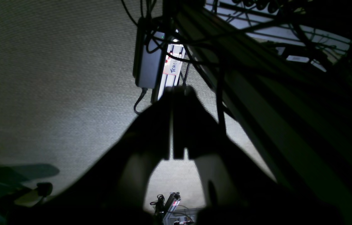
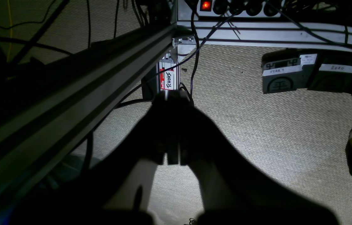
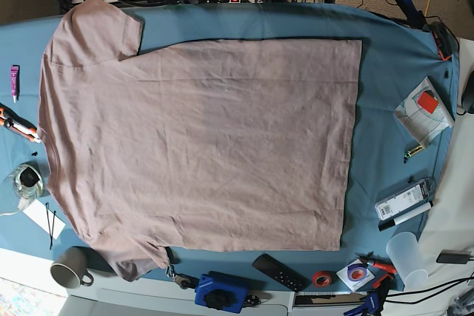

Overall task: Fold the T-shirt properly
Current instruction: 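Move both grippers from rest toward the shirt's shoulder corners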

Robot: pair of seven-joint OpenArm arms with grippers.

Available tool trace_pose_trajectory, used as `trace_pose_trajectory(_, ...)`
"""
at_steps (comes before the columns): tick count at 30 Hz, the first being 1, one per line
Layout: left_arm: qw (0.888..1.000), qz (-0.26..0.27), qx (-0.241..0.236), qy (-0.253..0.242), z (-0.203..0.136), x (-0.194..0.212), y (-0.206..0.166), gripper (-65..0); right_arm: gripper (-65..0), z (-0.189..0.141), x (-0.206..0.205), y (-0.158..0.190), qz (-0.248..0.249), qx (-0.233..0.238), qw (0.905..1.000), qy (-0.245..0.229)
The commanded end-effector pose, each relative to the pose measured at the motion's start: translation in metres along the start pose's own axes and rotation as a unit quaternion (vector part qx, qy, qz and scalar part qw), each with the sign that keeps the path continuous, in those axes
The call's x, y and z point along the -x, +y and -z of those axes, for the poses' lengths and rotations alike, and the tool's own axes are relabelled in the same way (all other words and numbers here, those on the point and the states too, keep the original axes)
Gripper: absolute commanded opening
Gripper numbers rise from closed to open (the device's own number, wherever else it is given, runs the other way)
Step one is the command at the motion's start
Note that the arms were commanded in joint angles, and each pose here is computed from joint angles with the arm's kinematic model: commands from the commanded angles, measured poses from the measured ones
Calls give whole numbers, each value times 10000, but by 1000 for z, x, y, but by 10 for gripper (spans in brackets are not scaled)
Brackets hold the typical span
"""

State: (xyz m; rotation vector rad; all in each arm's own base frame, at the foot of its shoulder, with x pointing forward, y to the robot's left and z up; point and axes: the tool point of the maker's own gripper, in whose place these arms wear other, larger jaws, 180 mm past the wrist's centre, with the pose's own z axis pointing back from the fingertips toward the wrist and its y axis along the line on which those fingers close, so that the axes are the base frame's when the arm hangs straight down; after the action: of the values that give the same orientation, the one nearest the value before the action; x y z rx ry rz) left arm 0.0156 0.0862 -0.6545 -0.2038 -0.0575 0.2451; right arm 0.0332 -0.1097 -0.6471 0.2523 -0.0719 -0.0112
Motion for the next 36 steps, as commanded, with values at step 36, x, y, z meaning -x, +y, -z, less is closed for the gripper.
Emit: trace_pose_trajectory(36, 9977, 257, -617, -115, -31, 27, 77, -650, -650, -30, 38, -49, 70, 258, 9979, 592)
